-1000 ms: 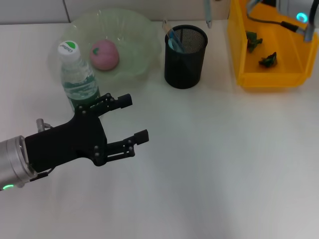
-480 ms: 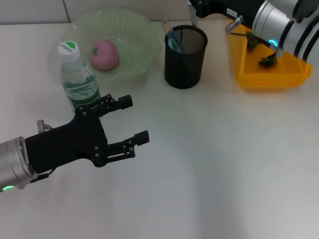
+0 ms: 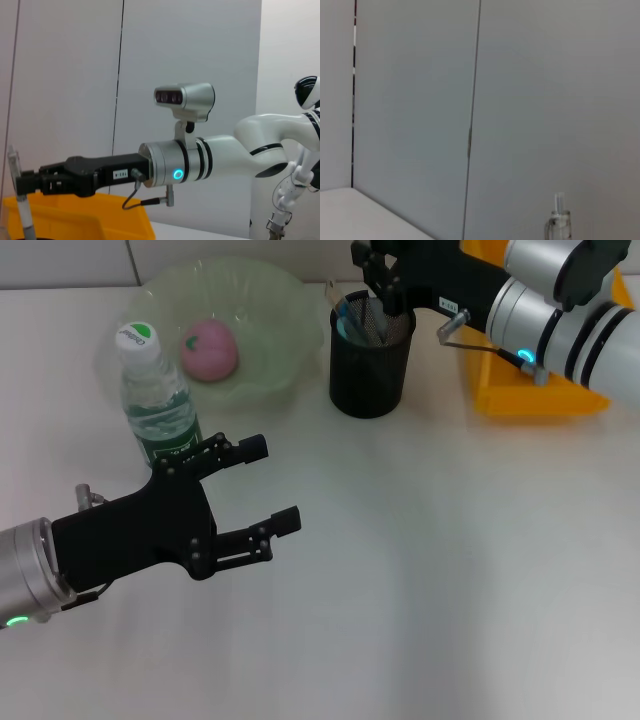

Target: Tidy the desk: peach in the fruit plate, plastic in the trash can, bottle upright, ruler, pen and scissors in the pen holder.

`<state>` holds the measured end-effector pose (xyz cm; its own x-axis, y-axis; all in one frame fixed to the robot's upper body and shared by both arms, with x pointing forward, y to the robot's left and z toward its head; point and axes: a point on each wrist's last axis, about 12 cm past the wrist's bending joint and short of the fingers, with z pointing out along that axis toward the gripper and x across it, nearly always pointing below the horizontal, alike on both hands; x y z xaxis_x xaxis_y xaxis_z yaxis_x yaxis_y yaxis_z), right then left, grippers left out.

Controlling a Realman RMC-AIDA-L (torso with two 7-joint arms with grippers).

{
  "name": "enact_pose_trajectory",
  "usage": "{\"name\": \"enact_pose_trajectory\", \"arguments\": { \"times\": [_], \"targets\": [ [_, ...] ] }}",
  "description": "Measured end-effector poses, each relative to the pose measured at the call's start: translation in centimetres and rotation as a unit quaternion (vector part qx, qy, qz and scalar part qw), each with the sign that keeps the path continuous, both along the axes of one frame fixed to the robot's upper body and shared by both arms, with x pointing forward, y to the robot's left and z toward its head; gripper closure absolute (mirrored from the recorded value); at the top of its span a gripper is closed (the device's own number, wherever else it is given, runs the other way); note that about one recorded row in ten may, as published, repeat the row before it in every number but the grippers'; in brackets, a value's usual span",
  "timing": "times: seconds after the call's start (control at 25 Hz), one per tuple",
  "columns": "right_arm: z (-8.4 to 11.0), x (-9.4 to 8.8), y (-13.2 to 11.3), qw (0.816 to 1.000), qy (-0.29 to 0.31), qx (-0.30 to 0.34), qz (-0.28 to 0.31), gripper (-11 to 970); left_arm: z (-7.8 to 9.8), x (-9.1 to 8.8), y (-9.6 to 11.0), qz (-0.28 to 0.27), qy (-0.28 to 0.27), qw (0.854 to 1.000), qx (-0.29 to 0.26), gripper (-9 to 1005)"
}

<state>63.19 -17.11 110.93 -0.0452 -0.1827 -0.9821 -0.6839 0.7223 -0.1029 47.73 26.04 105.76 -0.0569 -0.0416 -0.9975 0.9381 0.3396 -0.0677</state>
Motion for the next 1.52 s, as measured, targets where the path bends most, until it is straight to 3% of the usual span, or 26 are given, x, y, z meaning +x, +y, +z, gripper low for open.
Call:
{"name": "enact_pose_trajectory", "arguments": {
  "times": [0.28,0.4,0.56,0.64,0.68,0.8,1.0,1.16,1.24,1.52],
  "targets": [
    [-0.7,-0.4,-0.5,1.0,0.009,0.001,-0.003,666,-0.1,-0.1,0.0,-0.001,0.0,1.0,0.001,161],
    [-0.4,-1.2,-0.8,1.0,0.003,0.025,0.012,577,-0.1,-0.2,0.0,-0.002,0.0,1.0,0.0,161],
    [1.6,-3.6,-2.2,0.992,-0.01,0.111,0.051,459,0.0,-0.4,0.1,-0.007,0.0,1.0,-0.004,161],
    [2.7,-5.4,-3.5,0.985,-0.003,0.148,0.087,385,0.0,-0.5,0.1,-0.009,0.0,1.0,-0.006,161],
    [3.2,-7.2,-4.8,0.978,0.023,0.162,0.132,340,0.1,-0.5,0.2,-0.01,-0.001,1.0,-0.007,161],
    [3.2,-8.8,-6.2,0.971,0.049,0.16,0.173,207,0.2,-0.6,0.3,-0.012,-0.002,1.0,-0.007,161],
    [1.4,-13.4,-9.3,0.953,0.092,0.121,0.261,133,0.2,-0.6,0.7,-0.013,0.003,1.0,-0.002,161],
    [-1.1,-16.0,-9.7,0.949,0.107,0.077,0.286,132,0.0,-0.8,1.2,-0.019,0.017,1.0,0.011,161],
    [-2.6,-16.7,-9.5,0.948,0.124,0.074,0.284,132,-0.1,-0.9,1.6,-0.022,0.028,0.999,0.016,161],
    [-3.2,-16.3,-9.1,0.947,0.136,0.081,0.28,132,-0.1,-1.1,2.1,-0.021,0.033,0.999,0.021,161]
  ]
}}
